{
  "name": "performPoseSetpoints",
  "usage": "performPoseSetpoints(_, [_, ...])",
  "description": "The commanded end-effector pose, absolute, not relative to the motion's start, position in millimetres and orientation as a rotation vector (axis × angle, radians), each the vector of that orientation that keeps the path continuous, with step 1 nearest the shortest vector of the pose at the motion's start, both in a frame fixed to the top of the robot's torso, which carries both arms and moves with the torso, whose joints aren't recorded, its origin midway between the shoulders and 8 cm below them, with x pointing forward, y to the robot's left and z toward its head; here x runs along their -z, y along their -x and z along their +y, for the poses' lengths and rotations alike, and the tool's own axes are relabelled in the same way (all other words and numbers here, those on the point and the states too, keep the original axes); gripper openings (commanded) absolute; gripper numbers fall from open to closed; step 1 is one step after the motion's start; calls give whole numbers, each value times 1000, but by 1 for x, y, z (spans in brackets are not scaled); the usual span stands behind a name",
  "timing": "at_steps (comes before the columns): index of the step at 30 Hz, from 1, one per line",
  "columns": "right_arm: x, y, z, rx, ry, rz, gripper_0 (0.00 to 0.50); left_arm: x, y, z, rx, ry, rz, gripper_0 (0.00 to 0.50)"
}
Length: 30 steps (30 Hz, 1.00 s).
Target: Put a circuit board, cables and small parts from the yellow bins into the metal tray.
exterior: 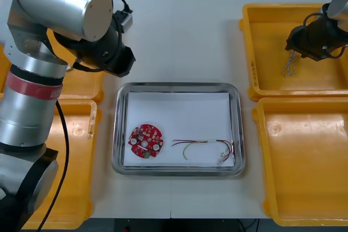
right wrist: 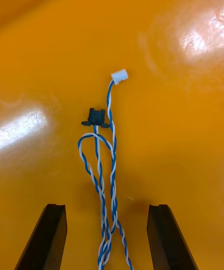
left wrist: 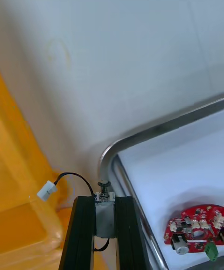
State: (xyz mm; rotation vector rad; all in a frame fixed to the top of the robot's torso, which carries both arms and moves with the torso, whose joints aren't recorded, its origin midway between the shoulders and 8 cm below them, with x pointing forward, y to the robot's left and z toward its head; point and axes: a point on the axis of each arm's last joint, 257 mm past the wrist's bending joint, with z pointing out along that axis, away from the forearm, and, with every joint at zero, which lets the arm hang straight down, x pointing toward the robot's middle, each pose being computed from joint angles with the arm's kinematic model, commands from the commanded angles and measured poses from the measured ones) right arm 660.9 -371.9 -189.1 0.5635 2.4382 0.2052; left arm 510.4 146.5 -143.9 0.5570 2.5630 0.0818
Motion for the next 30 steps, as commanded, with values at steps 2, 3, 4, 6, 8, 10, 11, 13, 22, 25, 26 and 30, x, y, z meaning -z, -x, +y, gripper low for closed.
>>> performPoseSetpoints(2, [156, -679, -354, -226, -546, 2389, 500, 140, -495, 94, -23, -610, 2535, 0])
performPoseSetpoints(3, [158, -678, -355, -228, -548, 2393, 500, 146, -491, 89, -22, -624, 2546, 0])
performPoseSetpoints(4, [159, -677, -354, -230, -545, 2395, 500, 150, -488, 86, -23, -636, 2551, 0])
performPoseSetpoints(6, [161, -677, -354, -229, -543, 2399, 500, 160, -482, 82, -28, -657, 2565, 0])
performPoseSetpoints(8, [163, -676, -354, -223, -536, 2405, 500, 174, -473, 77, -38, -687, 2588, 0])
performPoseSetpoints(10, [164, -675, -354, -220, -533, 2409, 500, 185, -467, 75, -46, -705, 2604, 0])
performPoseSetpoints(11, [166, -675, -354, -217, -529, 2413, 500, 192, -463, 76, -51, -712, 2617, 0])
performPoseSetpoints(13, [166, -674, -354, -216, -526, 2415, 500, 203, -457, 77, -59, -719, 2636, 0])
performPoseSetpoints(22, [180, -671, -359, -194, -511, 2421, 500, 229, -445, 79, -99, -735, 2667, 0])
performPoseSetpoints(25, [183, -670, -360, -189, -504, 2425, 500, 235, -446, 78, -81, -727, 2657, 0])
performPoseSetpoints(26, [184, -670, -361, -188, -501, 2425, 500, 237, -448, 79, -83, -726, 2652, 0])
performPoseSetpoints(30, [184, -670, -361, -182, -489, 2428, 500, 245, -453, 84, -106, -720, 2642, 0])
